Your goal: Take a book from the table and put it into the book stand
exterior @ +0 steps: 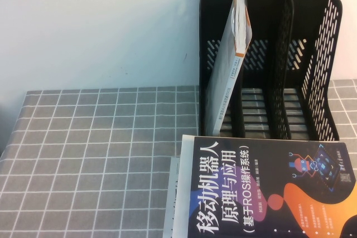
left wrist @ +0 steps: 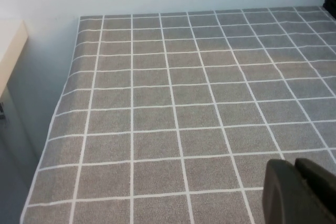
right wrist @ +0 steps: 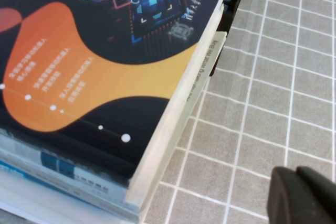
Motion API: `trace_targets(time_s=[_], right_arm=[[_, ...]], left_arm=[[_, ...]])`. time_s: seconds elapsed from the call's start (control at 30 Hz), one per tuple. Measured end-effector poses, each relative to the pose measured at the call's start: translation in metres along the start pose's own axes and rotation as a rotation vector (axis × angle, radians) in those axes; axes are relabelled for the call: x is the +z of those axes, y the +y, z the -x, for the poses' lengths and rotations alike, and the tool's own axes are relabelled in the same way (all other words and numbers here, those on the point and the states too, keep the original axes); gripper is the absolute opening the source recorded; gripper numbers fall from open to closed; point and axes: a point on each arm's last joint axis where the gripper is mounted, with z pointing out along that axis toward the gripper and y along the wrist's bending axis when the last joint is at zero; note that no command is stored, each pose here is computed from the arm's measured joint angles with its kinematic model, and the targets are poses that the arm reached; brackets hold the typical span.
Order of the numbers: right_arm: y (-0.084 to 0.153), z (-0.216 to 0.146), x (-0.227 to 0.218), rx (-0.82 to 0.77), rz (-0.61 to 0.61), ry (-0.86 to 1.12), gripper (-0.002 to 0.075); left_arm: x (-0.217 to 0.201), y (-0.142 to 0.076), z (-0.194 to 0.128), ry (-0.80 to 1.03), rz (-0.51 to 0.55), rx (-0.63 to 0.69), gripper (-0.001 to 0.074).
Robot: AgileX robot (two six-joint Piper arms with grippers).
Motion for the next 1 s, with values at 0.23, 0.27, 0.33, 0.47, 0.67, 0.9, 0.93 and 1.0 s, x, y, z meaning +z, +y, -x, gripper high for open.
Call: trace_targets(time_s=[0.23,0.27,0.33,0.47,0.67,0.9,0.93,1.0], right_arm=[[0.0,0.0,0.0,0.0,0.0,0.0,-0.0003],[0.0,0.0,0.0,0.0,0.0,0.0,-0.0003],[0.0,0.0,0.0,0.0,0.0,0.0,-0.0003],[0.0,0.0,0.0,0.0,0.0,0.0,-0.0003],[0.0,0.0,0.0,0.0,0.0,0.0,-0.0003],[-0.01,-0.006,0.005,-0.043,-0.139,-0.1,-0.0003],[-0.011,-0.009,0.006,-0.024,-0.164,-0.139,-0.0003],[-0.011,-0.014,0.006,-0.007,-0.204,-0.208,-0.0003]], left_arm=[[0.0,0.0,0.0,0.0,0.0,0.0,-0.0002],[0.0,0.0,0.0,0.0,0.0,0.0,-0.0003],[0.0,0.0,0.0,0.0,0.0,0.0,-0.0003],[0.0,0.0,0.0,0.0,0.0,0.0,-0.0002],[0.0,0.0,0.0,0.0,0.0,0.0,-0.0003],[0.0,0.0,0.0,0.0,0.0,0.0,-0.0003],[0.0,0.0,0.0,0.0,0.0,0.0,-0.0003],[0.0,0.0,0.0,0.0,0.0,0.0,-0.0003]])
